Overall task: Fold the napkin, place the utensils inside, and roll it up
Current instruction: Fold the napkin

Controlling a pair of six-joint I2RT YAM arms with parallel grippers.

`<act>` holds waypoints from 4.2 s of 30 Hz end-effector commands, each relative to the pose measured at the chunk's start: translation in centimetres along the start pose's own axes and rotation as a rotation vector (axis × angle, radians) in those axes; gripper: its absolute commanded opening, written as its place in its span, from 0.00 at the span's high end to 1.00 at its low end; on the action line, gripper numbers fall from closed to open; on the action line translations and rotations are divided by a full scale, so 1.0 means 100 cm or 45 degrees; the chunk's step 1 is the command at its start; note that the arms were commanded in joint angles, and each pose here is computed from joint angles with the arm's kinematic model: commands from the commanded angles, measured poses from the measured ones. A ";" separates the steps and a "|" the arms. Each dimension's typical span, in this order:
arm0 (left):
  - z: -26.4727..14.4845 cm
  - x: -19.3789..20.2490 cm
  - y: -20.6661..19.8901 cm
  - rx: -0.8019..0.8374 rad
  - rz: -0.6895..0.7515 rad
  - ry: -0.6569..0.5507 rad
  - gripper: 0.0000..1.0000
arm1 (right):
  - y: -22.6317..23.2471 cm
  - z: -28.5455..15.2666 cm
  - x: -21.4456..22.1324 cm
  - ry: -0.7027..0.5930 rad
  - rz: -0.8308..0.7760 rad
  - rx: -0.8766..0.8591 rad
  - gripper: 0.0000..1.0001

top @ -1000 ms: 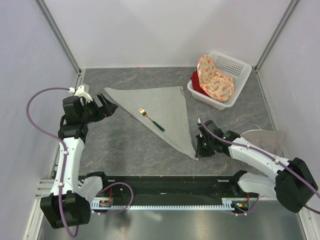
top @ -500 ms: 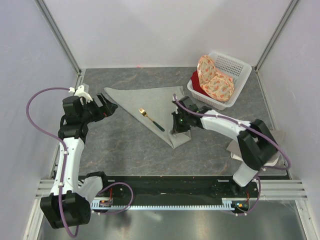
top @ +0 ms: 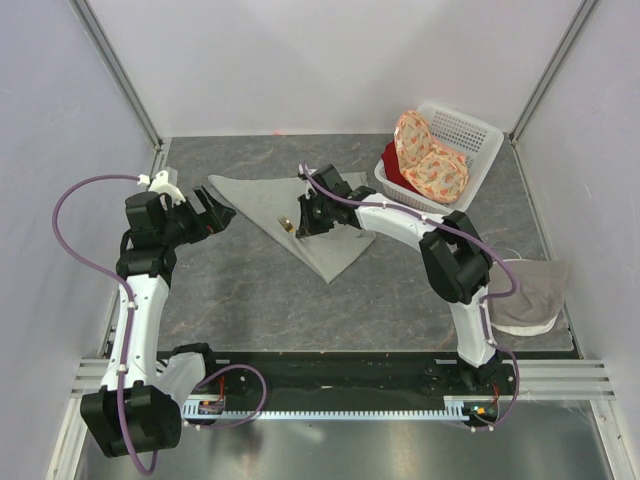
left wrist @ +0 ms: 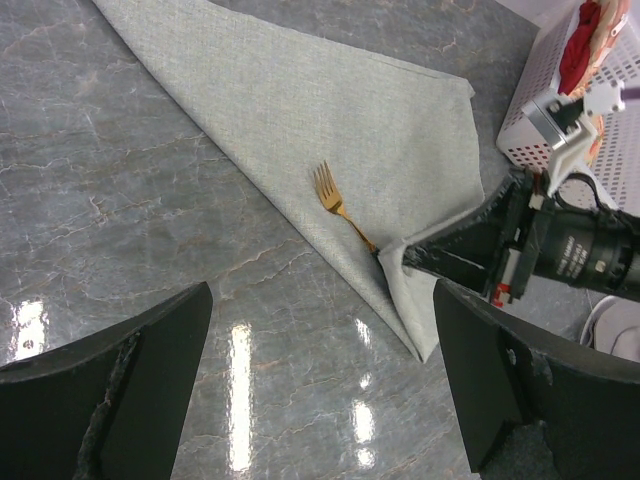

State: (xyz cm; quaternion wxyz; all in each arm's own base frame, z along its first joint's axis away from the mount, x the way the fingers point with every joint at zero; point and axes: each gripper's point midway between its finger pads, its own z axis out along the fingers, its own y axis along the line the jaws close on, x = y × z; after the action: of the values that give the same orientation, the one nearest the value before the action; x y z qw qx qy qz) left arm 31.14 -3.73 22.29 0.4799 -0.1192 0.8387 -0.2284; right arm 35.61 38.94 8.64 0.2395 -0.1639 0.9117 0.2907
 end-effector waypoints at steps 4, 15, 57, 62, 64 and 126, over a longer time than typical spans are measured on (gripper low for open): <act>0.001 -0.006 -0.009 0.056 -0.015 -0.019 0.01 | 0.013 0.025 -0.039 -0.096 -0.044 -0.028 1.00; 0.002 -0.005 -0.009 0.062 -0.018 -0.007 0.02 | 0.009 0.019 -0.038 -0.082 -0.052 0.012 1.00; 0.002 -0.003 -0.007 0.055 -0.021 -0.012 0.02 | -0.114 -0.202 0.228 0.210 0.364 0.644 0.35; 0.002 -0.003 -0.008 0.058 -0.021 -0.014 0.02 | -0.114 -0.181 0.240 0.101 0.616 0.553 0.42; 0.002 -0.003 -0.008 0.061 -0.020 -0.015 0.02 | -0.115 -0.173 0.245 0.068 0.681 0.504 0.46; 0.119 -0.036 0.101 -0.273 -0.527 -0.199 0.33 | -0.114 -0.153 0.203 -0.104 0.543 0.309 0.78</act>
State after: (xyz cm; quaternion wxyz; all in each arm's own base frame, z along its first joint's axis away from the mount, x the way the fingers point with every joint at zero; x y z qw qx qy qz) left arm 38.84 0.25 14.52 0.4257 -0.2978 0.8266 -0.2162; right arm 17.27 16.86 1.94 0.1913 0.0939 0.9548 0.2071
